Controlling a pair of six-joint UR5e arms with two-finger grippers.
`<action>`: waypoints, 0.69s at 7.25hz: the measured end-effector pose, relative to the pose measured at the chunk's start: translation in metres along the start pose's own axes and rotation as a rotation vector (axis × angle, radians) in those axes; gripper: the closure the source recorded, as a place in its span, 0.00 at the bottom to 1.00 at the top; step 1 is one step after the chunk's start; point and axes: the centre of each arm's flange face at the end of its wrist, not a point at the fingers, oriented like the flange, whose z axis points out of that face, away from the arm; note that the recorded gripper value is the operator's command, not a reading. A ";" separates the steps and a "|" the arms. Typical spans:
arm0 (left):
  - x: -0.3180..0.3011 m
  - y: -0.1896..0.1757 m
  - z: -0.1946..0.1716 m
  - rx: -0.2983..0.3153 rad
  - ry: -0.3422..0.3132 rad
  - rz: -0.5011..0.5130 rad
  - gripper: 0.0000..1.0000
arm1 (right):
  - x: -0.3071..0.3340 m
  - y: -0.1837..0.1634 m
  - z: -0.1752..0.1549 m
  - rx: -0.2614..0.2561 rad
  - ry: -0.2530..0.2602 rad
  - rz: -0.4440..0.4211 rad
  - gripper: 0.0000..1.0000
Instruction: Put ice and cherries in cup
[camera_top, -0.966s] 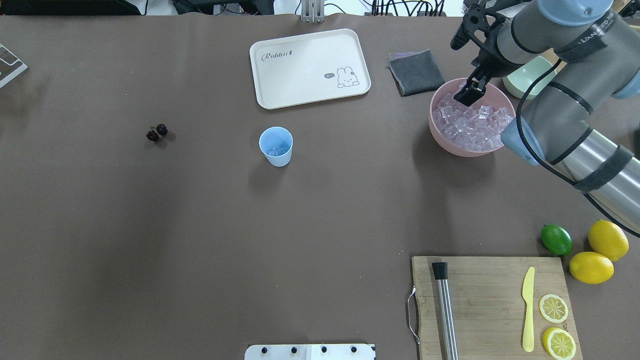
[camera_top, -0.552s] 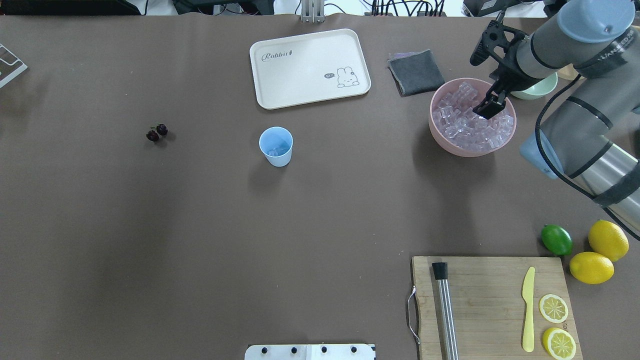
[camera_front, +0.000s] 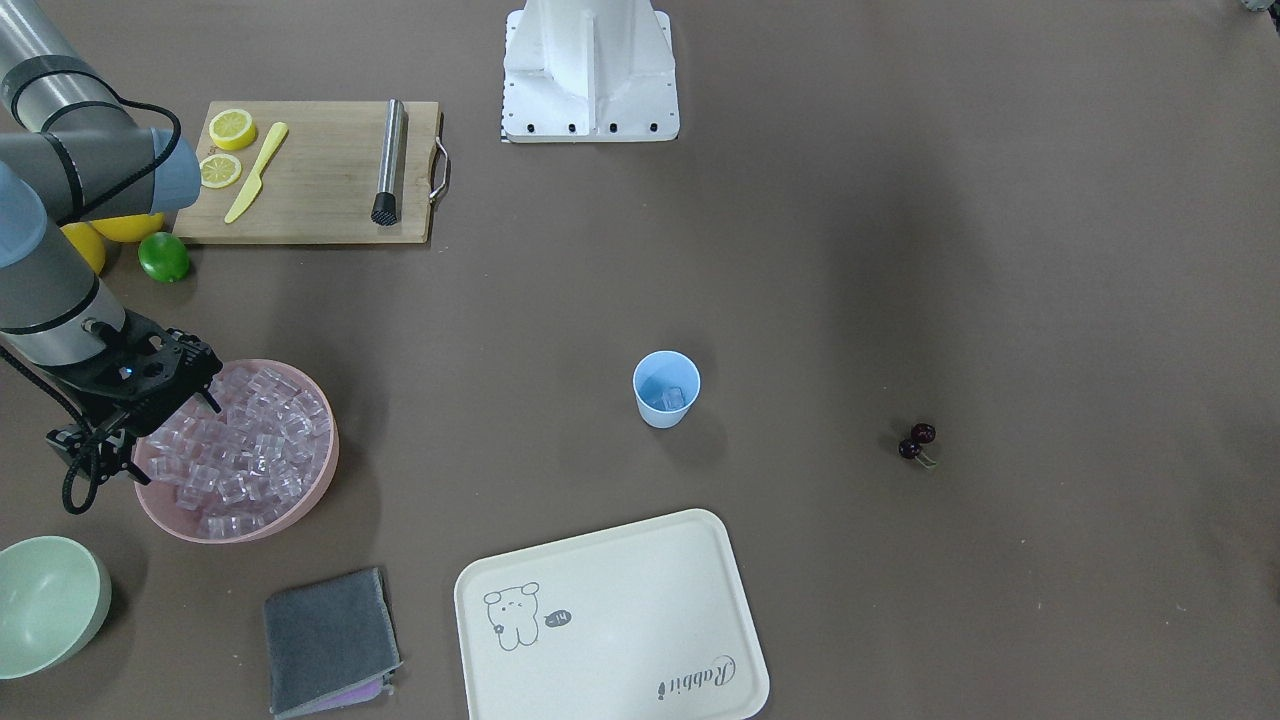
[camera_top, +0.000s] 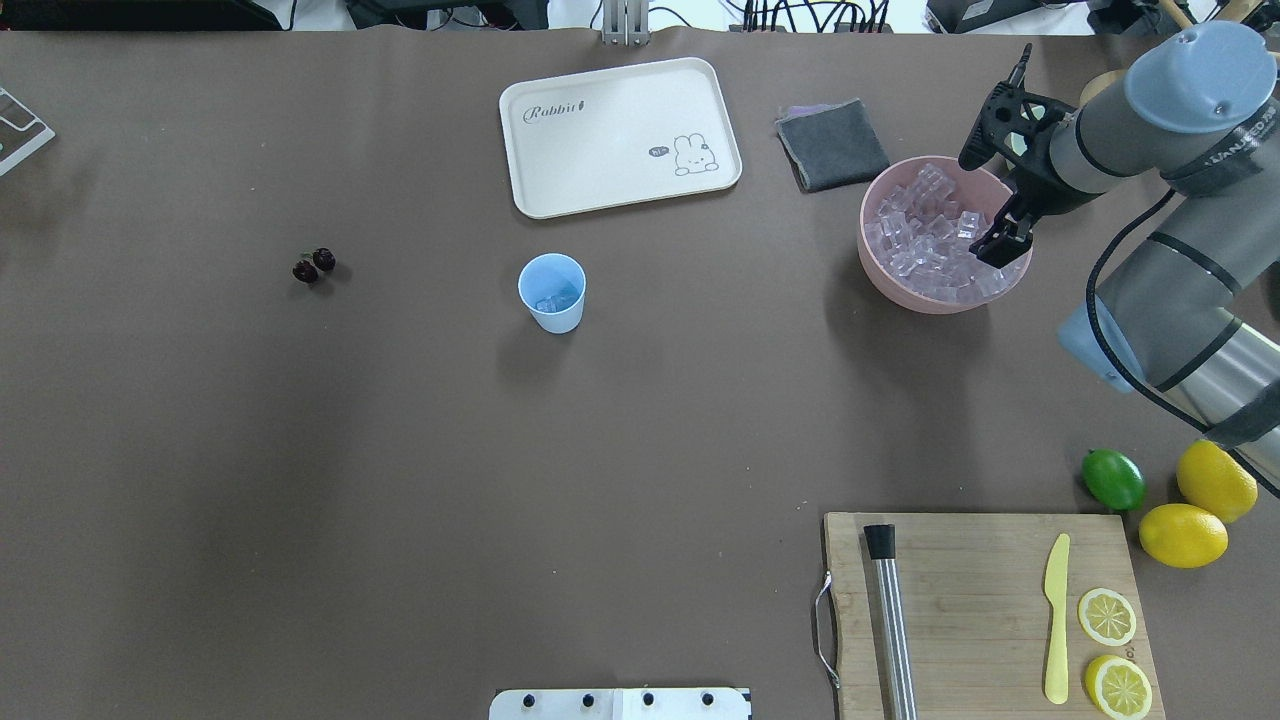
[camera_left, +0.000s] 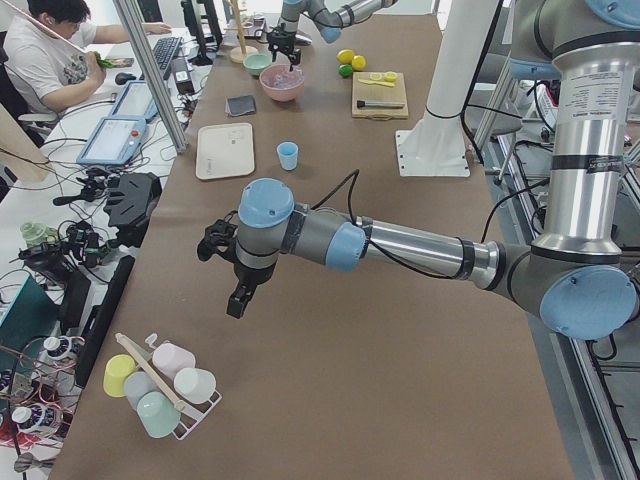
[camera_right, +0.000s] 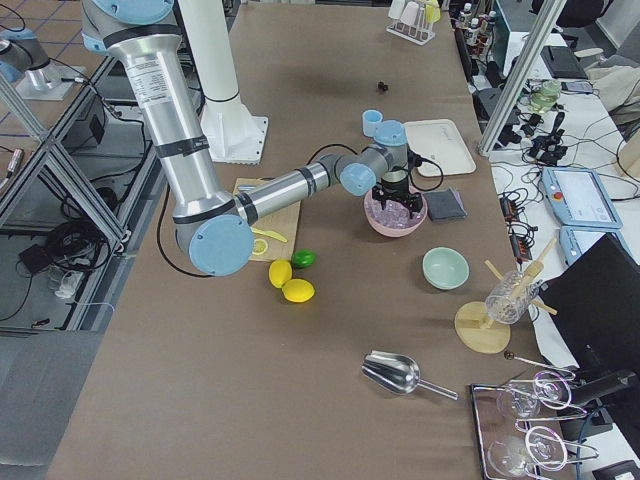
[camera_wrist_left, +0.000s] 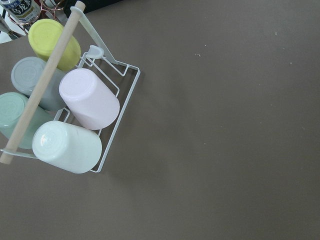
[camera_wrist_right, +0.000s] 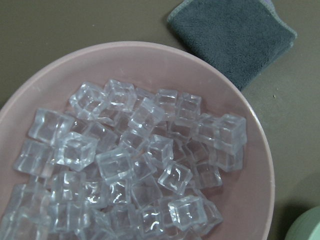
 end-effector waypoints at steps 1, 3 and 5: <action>0.000 0.000 0.000 0.000 0.000 0.000 0.02 | -0.003 -0.001 0.000 0.001 -0.006 -0.002 0.01; 0.000 -0.001 0.000 0.001 0.000 0.000 0.02 | -0.005 0.000 0.003 -0.005 -0.031 0.004 0.01; 0.002 -0.002 -0.002 0.005 -0.001 0.003 0.02 | -0.007 0.005 0.010 -0.017 -0.065 0.020 0.01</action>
